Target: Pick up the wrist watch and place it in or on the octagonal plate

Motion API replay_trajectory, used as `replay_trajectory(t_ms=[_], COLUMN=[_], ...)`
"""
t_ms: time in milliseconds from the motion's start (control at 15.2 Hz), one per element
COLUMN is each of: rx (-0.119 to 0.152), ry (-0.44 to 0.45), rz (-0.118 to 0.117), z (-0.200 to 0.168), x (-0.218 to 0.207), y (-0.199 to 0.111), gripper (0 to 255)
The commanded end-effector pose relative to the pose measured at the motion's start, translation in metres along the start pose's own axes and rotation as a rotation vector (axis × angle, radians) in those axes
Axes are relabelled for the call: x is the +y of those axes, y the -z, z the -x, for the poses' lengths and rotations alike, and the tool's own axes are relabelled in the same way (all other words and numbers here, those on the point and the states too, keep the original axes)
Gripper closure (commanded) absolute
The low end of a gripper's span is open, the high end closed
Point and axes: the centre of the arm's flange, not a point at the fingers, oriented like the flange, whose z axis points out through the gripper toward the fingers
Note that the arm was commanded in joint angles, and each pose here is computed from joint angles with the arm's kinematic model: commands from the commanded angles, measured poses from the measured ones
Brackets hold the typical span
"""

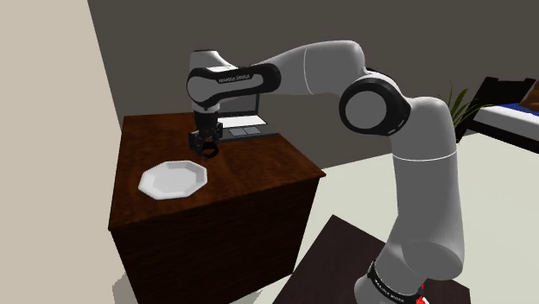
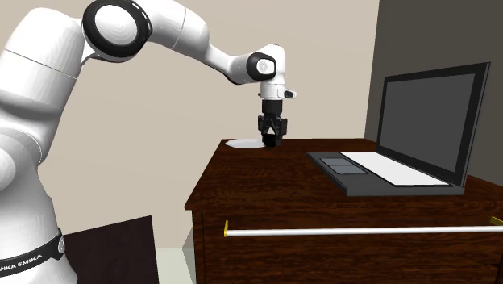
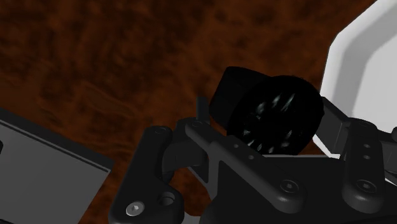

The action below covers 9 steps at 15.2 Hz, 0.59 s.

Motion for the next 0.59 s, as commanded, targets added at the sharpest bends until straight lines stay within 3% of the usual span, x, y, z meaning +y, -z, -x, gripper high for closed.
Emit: replay_trajectory(t_ms=[0, 528], rx=[0.0, 0.0], ry=[0.0, 0.0], rz=[0.0, 0.0], z=[0.0, 0.001], x=[0.0, -0.001], y=[0.01, 0.053], gripper=[255, 255])
